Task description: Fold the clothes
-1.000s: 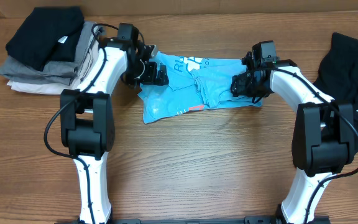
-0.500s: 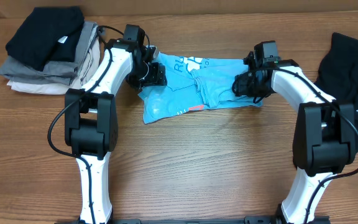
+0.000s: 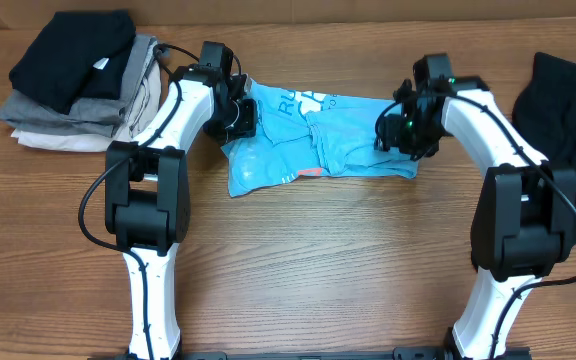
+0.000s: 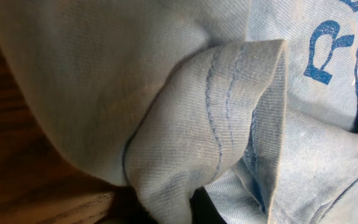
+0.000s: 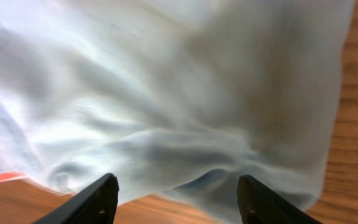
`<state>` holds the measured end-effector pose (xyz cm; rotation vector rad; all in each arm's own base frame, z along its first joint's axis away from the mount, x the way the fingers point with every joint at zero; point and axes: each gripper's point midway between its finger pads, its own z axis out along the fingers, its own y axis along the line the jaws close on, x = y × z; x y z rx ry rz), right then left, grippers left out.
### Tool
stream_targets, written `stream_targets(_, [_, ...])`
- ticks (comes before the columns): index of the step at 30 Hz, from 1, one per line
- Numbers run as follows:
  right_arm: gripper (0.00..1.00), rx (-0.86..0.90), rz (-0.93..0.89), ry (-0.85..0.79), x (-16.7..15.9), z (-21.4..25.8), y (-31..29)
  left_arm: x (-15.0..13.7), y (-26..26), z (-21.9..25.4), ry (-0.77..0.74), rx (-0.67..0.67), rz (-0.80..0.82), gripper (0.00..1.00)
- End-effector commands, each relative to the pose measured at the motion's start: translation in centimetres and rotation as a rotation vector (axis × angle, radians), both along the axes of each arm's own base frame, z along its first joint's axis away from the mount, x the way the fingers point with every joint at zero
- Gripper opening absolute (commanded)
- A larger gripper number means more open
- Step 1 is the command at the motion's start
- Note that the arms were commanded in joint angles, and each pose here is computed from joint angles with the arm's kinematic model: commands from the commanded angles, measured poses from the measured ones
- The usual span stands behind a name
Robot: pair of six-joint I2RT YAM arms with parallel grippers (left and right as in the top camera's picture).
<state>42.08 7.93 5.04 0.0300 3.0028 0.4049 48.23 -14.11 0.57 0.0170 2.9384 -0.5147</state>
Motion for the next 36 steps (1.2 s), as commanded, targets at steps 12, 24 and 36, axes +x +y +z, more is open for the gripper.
stream_targets(12, [0.13, 0.142, 0.023, -0.071, 0.9, 5.4, 2.3, -4.1, 7.5, 2.2, 0.202, 0.179, -0.032, 0.04])
stream_targets(24, [0.04, 0.283, 0.068, -0.035, 0.8, 2.6, 5.5, -3.2, 7.0, 11.6, 0.119, 0.182, -0.114, 0.04])
stream_targets(36, [0.04, 0.278, 0.065, 0.07, 0.4, -3.1, 7.0, -3.3, 4.5, 14.0, 0.068, 0.182, -0.164, 0.04])
